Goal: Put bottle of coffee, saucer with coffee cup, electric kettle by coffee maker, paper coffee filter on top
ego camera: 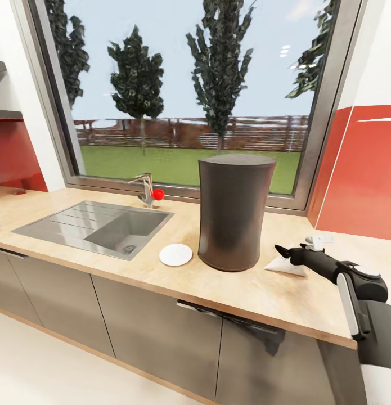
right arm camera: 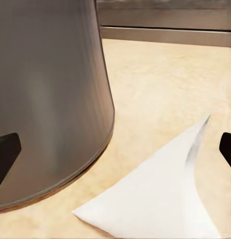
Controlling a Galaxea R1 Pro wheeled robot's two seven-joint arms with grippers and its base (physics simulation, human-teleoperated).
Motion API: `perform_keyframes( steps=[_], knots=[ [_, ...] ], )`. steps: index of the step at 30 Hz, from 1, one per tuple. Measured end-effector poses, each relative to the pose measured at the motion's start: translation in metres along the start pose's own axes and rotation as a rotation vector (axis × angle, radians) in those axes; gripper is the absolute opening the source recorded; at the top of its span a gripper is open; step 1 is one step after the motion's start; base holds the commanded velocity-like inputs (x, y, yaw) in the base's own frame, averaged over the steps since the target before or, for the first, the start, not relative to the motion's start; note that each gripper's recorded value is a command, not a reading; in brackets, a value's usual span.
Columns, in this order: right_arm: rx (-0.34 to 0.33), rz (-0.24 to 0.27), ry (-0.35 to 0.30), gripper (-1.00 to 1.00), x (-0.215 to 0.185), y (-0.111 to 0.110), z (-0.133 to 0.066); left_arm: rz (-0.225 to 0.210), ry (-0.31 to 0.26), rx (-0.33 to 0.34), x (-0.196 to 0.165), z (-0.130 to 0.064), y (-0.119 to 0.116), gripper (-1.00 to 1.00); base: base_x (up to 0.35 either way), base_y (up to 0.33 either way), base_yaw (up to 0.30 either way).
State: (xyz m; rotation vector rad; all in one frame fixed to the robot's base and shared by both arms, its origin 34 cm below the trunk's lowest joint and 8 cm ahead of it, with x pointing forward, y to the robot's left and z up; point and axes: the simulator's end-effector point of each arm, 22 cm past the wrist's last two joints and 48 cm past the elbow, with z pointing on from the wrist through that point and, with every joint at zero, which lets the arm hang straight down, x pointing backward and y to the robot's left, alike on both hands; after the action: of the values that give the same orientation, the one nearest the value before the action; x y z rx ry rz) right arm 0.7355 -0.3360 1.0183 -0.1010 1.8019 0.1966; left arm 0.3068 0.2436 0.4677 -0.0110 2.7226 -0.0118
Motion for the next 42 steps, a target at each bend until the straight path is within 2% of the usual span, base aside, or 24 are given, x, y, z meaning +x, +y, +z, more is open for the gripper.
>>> perform_keyframes(
  steps=[18, 26, 33, 37, 42],
  knots=[
    [0.000, -0.002, -0.010, 1.00, -0.006, 0.000, 0.001, 0.000, 0.000, 0.000, 0.000, 0.000, 0.000, 1.00, 0.000, 0.000, 0.000],
    [0.023, -0.018, -0.020, 1.00, -0.031, -0.016, -0.004, 0.001, -0.018, -0.005, -0.003, 0.000, 0.004, 1.00, 0.000, 0.000, 0.000],
    [0.036, 0.012, -0.028, 1.00, -0.038, -0.028, -0.009, 0.001, -0.021, -0.004, -0.004, 0.000, 0.004, 1.00, 0.000, -0.008, 0.000],
    [0.003, 0.028, -0.036, 1.00, -0.039, -0.027, -0.013, 0.002, -0.022, -0.004, -0.004, 0.000, 0.004, 1.00, 0.000, -0.023, 0.000],
    [-0.005, 0.034, -0.037, 1.00, -0.039, -0.026, -0.013, 0.002, -0.022, -0.004, -0.004, 0.000, 0.003, 1.00, 0.000, -0.060, 0.066]
  ],
)
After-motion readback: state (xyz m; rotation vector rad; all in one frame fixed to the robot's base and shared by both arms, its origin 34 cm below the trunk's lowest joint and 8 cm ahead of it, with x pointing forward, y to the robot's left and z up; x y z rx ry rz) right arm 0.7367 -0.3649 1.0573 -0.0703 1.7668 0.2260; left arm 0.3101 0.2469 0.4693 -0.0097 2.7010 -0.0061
